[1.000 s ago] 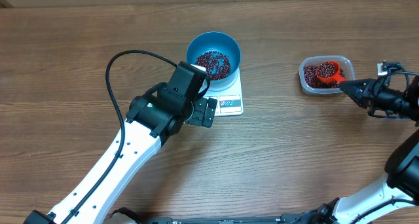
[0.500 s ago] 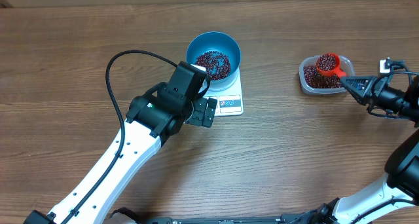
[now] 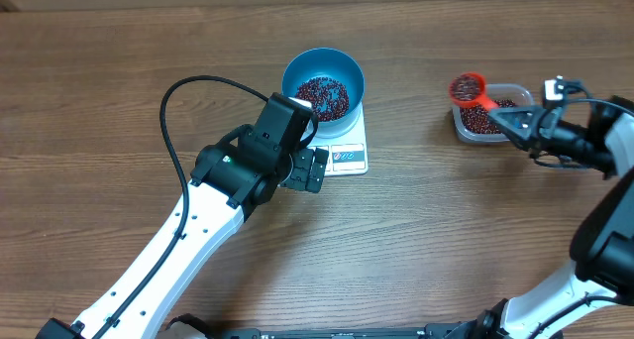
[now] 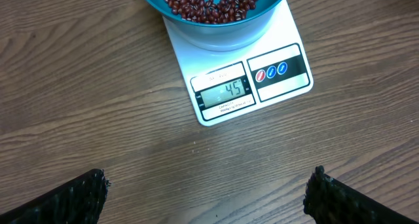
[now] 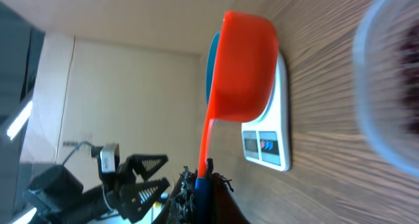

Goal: Scoop item into bowl and weigh 150g on scale
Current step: 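Lift the filled scoop with the right gripper over the teal bowl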

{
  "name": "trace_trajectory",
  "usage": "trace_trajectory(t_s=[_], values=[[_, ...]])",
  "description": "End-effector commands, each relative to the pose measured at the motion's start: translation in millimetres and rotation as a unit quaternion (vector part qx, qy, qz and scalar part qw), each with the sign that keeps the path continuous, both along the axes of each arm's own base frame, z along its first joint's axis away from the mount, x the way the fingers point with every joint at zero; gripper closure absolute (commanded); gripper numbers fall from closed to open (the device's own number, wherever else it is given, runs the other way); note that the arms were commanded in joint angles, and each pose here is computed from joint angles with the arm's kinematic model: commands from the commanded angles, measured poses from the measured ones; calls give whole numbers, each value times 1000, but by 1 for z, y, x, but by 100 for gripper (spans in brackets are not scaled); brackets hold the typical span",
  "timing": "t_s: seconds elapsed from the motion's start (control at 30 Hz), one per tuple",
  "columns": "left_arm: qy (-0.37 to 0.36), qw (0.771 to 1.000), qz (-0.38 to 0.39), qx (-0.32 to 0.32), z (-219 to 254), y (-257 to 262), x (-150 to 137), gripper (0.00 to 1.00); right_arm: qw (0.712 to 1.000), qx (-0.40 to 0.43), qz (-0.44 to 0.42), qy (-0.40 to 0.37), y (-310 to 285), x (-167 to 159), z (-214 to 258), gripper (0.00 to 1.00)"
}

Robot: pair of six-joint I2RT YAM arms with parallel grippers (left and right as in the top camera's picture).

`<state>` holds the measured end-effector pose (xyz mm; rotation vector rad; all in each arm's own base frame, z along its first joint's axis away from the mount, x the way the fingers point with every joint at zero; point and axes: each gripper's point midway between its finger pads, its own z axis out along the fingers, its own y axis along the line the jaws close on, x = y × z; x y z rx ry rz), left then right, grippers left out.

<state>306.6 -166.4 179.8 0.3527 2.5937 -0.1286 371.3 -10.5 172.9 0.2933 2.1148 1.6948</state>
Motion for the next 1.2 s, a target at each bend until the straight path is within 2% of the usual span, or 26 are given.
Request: trace_trajectory(t_s=[0.0,0.43,0.7,1.0,1.17], values=[[-1,1000,-7,3,0,1,-1,0,999,8,30,-34,22,11,23,96],[-1,1000,-7,3,0,1,-1,0,988,-4,134,-72,104,34,67,96],[-1,1000,-7,3,0,1,-1,0,982,-52,170,-66,161,52,65,96],[-1,1000,-7,3,0,1,-1,0,970,-176,159,-49,207,62,32,96],[-1,1000,-7,3,0,1,-1,0,956,-251,142,-62,219,66,32,96]])
